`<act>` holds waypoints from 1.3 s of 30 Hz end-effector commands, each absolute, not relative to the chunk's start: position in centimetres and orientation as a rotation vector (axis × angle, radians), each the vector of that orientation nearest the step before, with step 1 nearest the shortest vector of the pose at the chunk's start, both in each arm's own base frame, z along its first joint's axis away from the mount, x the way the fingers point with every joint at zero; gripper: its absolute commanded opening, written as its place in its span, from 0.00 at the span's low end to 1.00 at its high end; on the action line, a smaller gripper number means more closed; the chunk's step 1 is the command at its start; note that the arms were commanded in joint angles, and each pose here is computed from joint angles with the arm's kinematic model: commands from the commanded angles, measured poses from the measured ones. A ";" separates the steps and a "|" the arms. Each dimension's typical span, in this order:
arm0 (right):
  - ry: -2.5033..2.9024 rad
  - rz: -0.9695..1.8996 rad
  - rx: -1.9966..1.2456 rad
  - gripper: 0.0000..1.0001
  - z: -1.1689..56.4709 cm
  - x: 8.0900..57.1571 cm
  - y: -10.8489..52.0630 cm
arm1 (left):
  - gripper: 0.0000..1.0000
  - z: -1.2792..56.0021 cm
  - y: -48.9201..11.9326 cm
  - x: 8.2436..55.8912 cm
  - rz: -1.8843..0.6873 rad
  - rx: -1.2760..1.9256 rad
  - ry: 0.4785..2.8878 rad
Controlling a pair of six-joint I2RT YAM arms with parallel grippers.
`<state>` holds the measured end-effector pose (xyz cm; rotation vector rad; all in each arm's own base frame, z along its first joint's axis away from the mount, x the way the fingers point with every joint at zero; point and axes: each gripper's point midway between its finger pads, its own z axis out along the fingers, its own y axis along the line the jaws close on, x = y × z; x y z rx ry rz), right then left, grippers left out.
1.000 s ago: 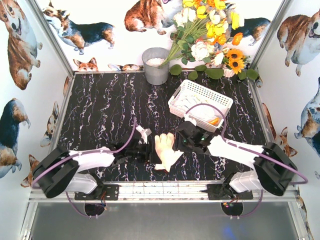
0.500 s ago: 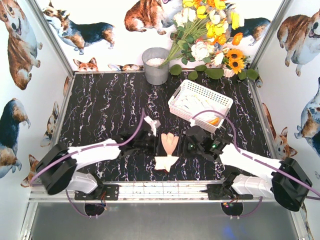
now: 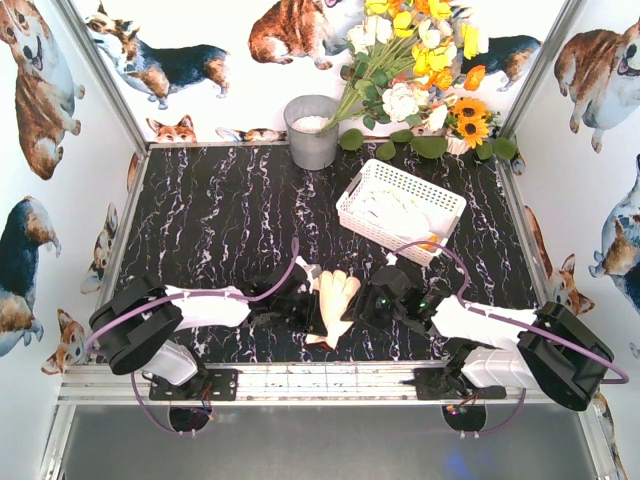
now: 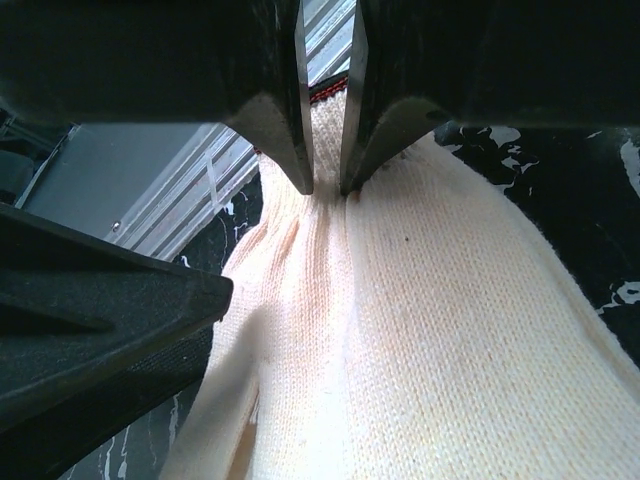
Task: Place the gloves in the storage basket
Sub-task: Pick up the glove from the center of the board.
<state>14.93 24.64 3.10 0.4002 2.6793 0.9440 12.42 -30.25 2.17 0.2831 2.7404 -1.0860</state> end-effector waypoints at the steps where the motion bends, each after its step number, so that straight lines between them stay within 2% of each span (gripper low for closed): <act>1: 2.593 1.023 0.485 0.46 3.9 16.1 25.7 | 0.13 -1.1 -27.5 11.1 -0.933 0.261 2.830; 13: 2.609 1.078 0.582 0.46 2.1 14.6 27.7 | 0.13 -1.7 -27.7 11.2 -0.987 0.128 2.810; 21: 2.605 1.018 0.647 0.46 1.6 13.8 26.3 | 0.13 -1.2 -27.3 11.8 -0.969 0.053 2.774; 26: 2.567 1.028 0.645 0.38 2.1 14.0 25.8 | 0.13 -0.2 -27.9 12.2 -1.023 0.041 2.730; 33: 2.593 1.087 0.612 0.40 1.7 13.9 27.4 | 0.14 -0.1 -28.1 12.1 -1.043 0.052 2.725; 36: 2.595 1.121 0.619 0.35 1.6 13.8 27.8 | 0.14 0.0 -28.1 12.1 -1.053 0.043 2.718; 39: 2.585 1.115 0.615 0.23 2.0 14.0 27.8 | 0.14 0.5 -28.2 12.4 -1.051 0.059 2.693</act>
